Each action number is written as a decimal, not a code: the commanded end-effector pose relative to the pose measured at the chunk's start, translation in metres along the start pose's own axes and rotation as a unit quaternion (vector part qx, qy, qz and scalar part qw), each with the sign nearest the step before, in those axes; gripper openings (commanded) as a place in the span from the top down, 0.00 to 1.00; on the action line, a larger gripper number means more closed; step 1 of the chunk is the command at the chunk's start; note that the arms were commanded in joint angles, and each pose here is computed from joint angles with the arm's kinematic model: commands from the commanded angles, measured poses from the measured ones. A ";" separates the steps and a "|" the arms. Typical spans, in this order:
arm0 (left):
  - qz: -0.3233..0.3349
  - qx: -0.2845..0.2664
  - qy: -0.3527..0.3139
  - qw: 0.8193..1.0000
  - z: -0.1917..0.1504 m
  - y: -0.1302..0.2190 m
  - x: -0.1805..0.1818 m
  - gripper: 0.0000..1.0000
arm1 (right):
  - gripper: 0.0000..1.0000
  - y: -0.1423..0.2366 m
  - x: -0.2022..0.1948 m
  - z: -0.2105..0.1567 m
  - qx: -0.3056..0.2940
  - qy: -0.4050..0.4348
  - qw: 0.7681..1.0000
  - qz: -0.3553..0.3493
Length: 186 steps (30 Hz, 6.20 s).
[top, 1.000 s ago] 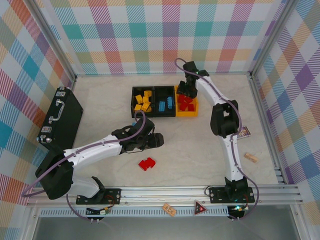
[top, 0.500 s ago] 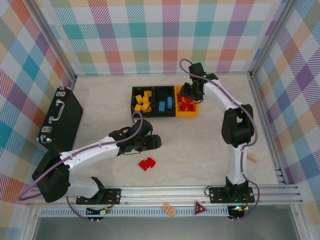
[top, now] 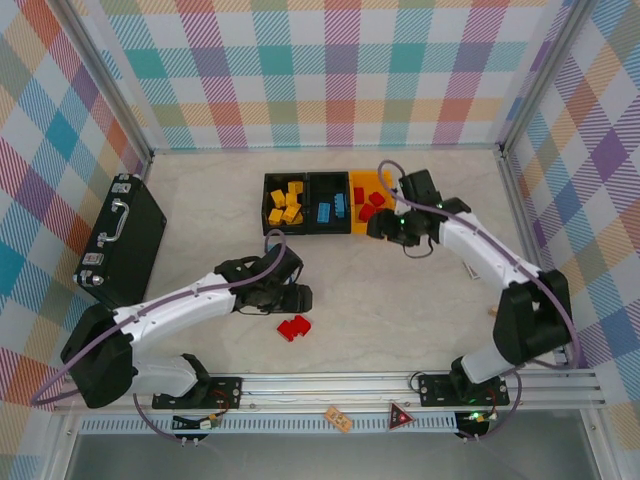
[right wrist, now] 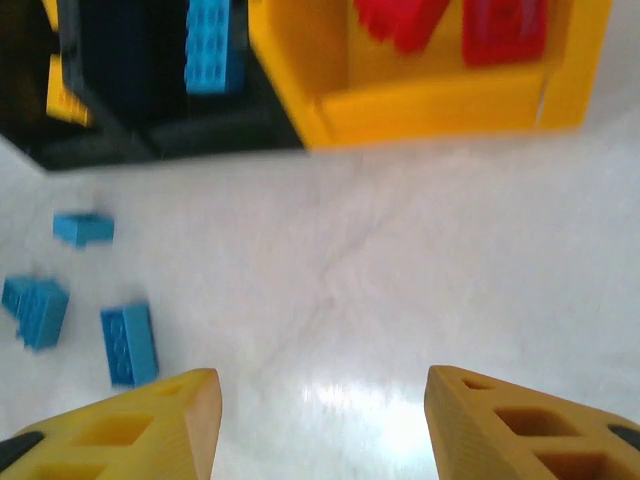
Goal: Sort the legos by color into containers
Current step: Pick up the lego from the middle-left of the table, then place the lego in the container, then pick up the lego from the middle-left of the table.
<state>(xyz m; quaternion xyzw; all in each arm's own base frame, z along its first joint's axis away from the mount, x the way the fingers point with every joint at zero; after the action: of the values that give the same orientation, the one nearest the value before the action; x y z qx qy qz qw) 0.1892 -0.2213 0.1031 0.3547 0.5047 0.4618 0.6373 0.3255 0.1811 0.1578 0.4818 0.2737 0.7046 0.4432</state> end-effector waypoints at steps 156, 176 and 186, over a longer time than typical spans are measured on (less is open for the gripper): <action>0.088 0.000 0.163 0.983 -0.040 -0.015 0.032 0.24 | 0.38 0.009 0.040 -0.138 0.066 0.097 0.981 0.155; 0.111 0.051 0.195 0.973 -0.060 -0.049 0.037 0.42 | 0.39 -0.001 0.035 -0.139 0.065 0.094 0.983 0.141; 0.120 0.033 0.180 0.976 -0.050 -0.042 0.038 0.74 | 0.39 -0.001 0.032 -0.139 0.061 0.089 0.985 0.135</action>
<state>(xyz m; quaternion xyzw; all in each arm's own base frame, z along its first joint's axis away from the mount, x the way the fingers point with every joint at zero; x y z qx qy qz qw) 0.1511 -0.2026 0.0356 0.3367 0.5928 0.5675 0.4617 0.1935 0.2153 0.1187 0.4779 0.2880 0.7793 0.2853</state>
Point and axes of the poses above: each hand's point on the last joint's axis, 136 mm out from that joint toward the fingers, its own y axis back along the fingers, its own x axis along the line the jaws close on, z = x × y, the point moved 1 cm from there along y, back along the fingers, and after that the axes turned 5 degrees about y, right-handed, at the moved point
